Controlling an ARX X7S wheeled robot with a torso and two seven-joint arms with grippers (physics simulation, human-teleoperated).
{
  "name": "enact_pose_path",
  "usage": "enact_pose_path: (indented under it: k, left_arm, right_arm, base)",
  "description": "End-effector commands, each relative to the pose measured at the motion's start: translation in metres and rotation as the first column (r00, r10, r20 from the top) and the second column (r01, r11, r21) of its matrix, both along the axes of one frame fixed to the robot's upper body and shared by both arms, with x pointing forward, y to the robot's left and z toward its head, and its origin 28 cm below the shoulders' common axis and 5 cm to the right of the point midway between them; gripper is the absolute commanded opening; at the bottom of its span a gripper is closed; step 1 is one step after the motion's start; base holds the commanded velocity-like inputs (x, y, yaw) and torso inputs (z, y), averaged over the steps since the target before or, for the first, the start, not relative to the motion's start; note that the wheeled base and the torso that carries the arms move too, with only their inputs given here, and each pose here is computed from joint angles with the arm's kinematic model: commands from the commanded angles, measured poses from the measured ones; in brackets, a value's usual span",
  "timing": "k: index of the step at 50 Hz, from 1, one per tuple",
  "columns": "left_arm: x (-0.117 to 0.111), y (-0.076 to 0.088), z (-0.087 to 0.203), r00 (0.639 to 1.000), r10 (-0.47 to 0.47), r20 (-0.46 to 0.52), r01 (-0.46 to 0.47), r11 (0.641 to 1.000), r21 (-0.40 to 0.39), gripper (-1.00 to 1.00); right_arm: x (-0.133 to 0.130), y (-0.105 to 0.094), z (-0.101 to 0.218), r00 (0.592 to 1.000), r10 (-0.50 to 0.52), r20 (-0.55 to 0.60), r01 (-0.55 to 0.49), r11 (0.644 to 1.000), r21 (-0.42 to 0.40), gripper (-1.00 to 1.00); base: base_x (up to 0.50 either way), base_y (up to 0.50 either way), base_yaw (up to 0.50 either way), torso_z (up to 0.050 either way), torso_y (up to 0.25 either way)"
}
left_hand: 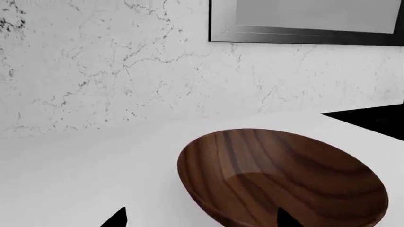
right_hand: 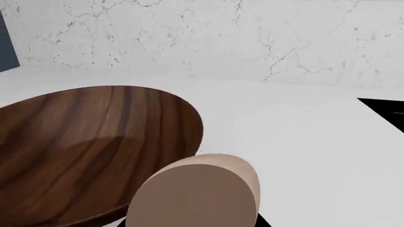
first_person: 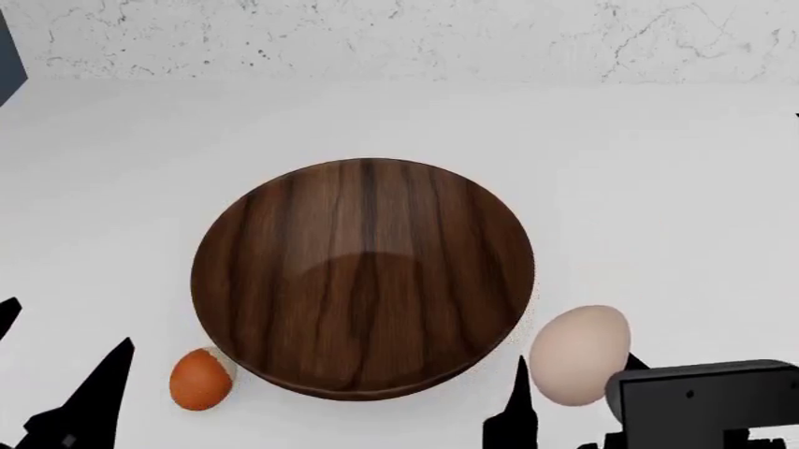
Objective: Place the eggs and milk next to the bowl.
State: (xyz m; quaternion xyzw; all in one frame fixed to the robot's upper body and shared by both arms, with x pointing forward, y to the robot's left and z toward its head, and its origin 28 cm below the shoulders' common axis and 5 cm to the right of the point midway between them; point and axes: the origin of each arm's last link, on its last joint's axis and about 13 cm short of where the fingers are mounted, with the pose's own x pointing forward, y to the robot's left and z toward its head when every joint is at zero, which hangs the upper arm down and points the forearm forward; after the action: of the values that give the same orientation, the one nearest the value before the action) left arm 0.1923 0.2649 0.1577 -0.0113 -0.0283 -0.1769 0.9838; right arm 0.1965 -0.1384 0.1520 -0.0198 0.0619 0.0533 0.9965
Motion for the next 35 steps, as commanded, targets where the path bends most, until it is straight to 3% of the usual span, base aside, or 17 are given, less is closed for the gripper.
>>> enact_pose_path:
  k: [1,35]
  left_arm:
    - [0.002,-0.001,0.000,1.000,0.005,0.008,-0.005,1.000,-0.002,1.00]
    - [0.004,0.001,-0.008,1.000,0.010,-0.003,-0.010,1.000,0.007,1.00]
  right_arm:
    - [-0.005,-0.002,-0.006,0.997,0.055,-0.057,-0.057,0.998,-0.028,-1.00]
    - [0.015,0.007,-0.022,0.984,0.130,-0.125,-0.134,0.991,-0.026,-1.00]
  base:
    - [0.00,0.00,0.00,0.000,0.000]
    - [0.00,0.00,0.00,0.000,0.000]
